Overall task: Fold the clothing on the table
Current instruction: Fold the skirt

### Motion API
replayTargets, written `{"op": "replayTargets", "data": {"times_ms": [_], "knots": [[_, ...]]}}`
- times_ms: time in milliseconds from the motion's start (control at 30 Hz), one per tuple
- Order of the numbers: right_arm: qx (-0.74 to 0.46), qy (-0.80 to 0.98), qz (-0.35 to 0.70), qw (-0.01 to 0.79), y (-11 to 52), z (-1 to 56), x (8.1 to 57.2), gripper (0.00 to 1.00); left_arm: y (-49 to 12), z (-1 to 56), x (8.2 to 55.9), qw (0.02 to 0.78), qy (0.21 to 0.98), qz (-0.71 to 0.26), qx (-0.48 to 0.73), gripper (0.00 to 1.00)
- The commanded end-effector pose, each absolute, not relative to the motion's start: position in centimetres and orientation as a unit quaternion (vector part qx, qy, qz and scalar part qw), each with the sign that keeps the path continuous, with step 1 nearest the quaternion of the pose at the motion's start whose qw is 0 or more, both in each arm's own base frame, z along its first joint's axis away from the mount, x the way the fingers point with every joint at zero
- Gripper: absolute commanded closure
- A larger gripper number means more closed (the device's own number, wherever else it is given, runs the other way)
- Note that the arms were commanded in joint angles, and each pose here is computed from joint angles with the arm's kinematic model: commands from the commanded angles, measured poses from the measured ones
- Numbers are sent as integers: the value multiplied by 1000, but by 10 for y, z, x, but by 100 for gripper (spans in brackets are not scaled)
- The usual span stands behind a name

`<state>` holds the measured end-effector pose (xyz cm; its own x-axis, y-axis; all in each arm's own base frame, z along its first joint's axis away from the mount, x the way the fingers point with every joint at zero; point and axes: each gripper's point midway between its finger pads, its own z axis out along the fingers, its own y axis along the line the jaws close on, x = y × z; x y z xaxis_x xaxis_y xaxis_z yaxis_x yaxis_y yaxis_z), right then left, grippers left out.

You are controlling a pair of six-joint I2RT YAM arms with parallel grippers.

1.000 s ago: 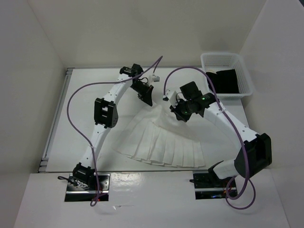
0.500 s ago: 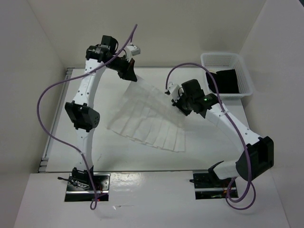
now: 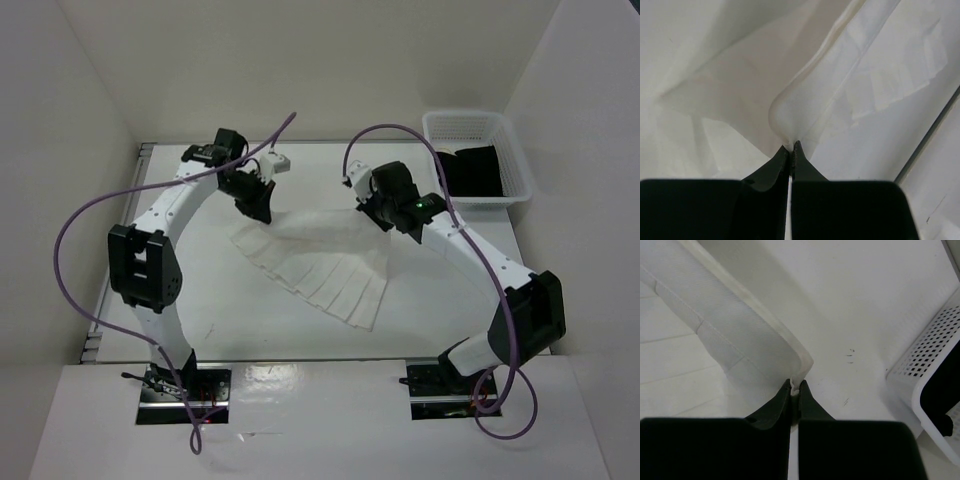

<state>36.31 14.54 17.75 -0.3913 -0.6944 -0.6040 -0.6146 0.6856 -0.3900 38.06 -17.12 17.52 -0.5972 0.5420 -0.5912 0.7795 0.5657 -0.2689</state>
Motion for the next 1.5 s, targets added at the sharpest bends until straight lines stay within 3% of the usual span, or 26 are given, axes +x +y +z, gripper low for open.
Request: {"op": "replayTargets", "data": {"times_ms": [0,367,700,933,1067,1267,1467], "knots": [[-378,823,-67,419,145,208,372,100,-147,190,388,310,851,-191,378,100],[-512,785,91,336,192,202,303,100,-114,159,384,300,883,-167,320,100],[-565,763,127,286,212,184,264,100,-107,152,398,308,896,-142,287,99],[-584,748,172,264,235,175,247,100,-106,148,412,310,905,-135,257,93],[-574,757,154,270,234,173,256,100,-105,154,422,328,904,-128,243,92],[-532,785,60,311,214,178,289,100,-110,233,447,436,859,-121,238,89],[-512,794,11,329,202,186,305,100,-134,246,460,448,849,-148,239,89]]}}
